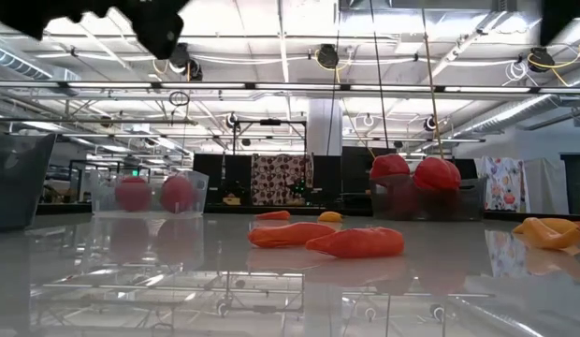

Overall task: Sort produce into baskets
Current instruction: Put the red tomato into the transparent bin

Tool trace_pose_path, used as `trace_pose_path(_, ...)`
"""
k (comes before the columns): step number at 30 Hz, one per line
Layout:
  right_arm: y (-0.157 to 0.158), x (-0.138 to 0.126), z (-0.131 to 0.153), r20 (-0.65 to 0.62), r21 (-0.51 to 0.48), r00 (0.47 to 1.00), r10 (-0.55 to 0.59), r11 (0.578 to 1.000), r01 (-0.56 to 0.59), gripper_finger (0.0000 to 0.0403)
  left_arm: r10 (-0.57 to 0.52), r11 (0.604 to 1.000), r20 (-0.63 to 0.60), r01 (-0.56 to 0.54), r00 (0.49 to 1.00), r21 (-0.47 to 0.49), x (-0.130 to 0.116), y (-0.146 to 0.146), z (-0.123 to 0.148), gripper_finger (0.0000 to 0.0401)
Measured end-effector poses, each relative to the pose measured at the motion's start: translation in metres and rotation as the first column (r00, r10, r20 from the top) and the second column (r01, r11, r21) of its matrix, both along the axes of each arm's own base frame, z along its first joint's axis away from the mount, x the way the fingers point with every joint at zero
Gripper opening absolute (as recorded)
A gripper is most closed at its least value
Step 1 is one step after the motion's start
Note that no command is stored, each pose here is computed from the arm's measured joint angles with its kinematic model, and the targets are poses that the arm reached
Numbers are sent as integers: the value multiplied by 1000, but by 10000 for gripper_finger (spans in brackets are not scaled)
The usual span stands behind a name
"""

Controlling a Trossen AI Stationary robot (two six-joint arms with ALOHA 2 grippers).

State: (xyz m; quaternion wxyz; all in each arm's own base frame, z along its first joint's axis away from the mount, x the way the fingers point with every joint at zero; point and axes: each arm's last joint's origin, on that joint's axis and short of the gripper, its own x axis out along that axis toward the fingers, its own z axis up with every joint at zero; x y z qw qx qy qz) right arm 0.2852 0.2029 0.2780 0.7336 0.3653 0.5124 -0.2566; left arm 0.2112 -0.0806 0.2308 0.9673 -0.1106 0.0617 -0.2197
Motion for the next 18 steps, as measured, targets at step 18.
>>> trace_pose_path(18, 41, -13, -64, -297, -52, 944, -140, 990, 131, 352, -21, 995, -60, 26, 998, 93, 6, -17, -36, 343)
